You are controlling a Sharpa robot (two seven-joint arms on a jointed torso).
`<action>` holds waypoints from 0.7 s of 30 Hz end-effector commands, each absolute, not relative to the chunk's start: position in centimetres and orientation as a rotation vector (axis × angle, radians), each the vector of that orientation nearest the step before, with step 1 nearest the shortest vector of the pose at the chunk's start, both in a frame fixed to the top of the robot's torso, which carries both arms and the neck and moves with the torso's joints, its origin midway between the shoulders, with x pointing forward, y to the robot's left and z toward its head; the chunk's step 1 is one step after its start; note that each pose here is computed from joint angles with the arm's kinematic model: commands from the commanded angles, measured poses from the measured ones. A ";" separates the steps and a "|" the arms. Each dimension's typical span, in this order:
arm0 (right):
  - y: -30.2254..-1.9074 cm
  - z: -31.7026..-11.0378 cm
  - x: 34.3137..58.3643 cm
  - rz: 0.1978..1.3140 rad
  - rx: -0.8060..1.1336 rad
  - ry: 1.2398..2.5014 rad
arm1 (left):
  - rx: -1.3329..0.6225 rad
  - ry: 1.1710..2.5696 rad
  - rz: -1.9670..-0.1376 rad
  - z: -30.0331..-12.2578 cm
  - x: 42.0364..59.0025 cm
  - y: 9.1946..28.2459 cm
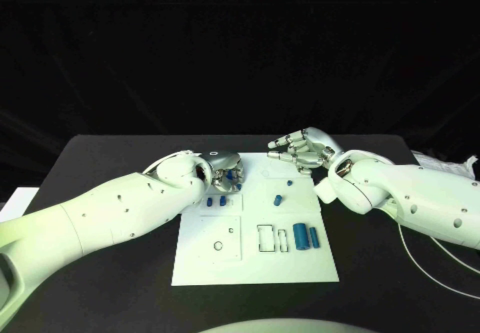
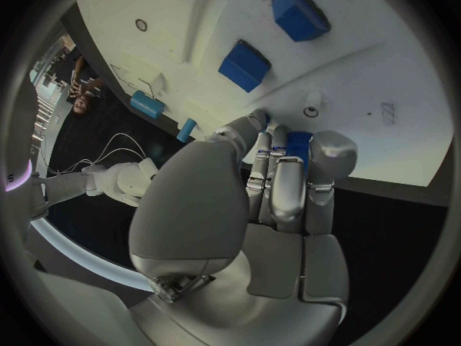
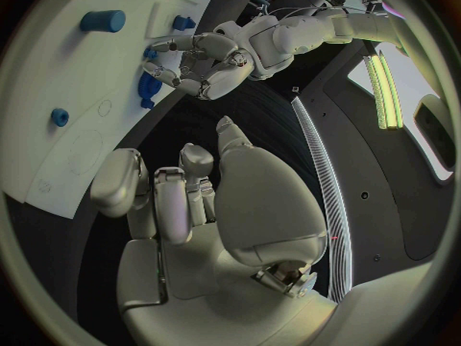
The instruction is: Assemble the parts on the task board
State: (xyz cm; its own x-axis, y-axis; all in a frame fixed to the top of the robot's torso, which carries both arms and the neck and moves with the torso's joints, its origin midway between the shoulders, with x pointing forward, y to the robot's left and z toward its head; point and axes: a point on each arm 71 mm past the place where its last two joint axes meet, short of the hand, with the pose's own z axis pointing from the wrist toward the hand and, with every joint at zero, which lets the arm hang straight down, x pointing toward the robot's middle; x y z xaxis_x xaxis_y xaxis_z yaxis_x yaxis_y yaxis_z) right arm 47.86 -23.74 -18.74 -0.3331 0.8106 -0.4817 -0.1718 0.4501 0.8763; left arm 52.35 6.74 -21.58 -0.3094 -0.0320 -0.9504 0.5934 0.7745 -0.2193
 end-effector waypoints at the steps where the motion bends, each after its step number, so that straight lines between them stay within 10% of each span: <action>1: -23.5 -18.8 47.8 1.131 0.556 1.612 | 0.456 1.825 -0.604 -21.9 52.4 6.7; 21: -23.5 -18.8 47.7 1.134 0.554 1.615 | 0.473 1.834 -0.657 -22.0 52.0 5.9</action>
